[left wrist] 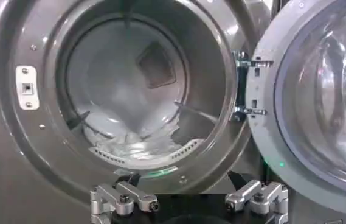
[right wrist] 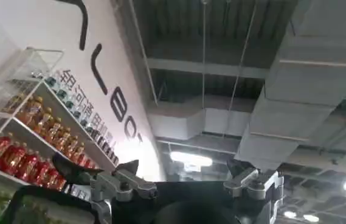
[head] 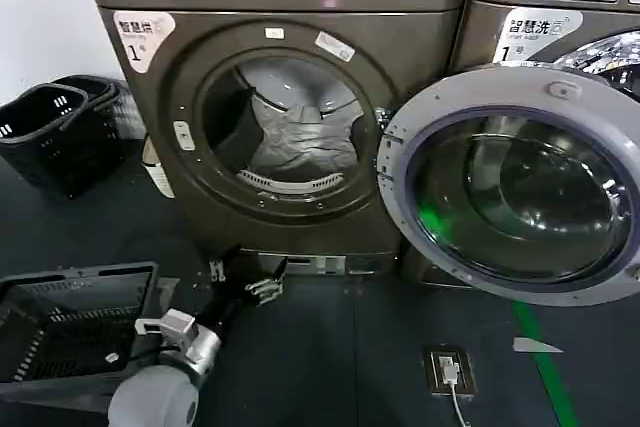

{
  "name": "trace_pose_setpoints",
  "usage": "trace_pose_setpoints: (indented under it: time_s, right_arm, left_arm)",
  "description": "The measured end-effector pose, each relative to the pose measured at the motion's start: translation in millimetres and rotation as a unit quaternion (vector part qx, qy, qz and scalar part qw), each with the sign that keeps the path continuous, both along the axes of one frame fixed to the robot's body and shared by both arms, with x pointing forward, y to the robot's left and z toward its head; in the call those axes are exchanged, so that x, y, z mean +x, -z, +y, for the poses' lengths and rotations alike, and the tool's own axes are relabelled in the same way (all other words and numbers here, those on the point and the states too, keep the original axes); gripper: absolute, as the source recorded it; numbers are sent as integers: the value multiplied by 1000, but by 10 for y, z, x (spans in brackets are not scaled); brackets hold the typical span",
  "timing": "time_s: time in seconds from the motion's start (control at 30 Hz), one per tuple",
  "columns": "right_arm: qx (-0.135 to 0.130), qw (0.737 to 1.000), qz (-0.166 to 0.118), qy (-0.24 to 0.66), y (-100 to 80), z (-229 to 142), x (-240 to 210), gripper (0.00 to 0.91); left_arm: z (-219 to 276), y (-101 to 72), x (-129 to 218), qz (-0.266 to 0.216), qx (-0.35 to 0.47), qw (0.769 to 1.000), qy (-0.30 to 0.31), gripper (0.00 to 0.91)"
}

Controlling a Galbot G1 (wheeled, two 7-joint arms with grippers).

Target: Grasp the clothes from the dryer.

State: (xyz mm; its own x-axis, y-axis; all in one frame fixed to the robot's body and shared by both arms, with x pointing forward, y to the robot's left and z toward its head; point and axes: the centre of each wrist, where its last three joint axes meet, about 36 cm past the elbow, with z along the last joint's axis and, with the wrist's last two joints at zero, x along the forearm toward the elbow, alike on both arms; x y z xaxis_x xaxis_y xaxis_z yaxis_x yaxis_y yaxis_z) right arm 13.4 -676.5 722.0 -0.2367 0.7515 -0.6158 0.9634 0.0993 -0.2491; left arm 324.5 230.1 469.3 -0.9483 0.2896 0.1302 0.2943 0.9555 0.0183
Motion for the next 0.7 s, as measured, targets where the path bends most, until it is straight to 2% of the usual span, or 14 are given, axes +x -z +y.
trace_pose_setpoints:
  time_s: [0.2,0.7]
  right_arm:
    - [-11,1000,-4,-12,-53,5,58,907]
    - [-20,999,-3,-32,-57,-17,185,907]
  left_arm:
    - [-8,2,33,-3,2,1000,-11,907]
    - [-16,-51,41,-12,-2,999,-33,907]
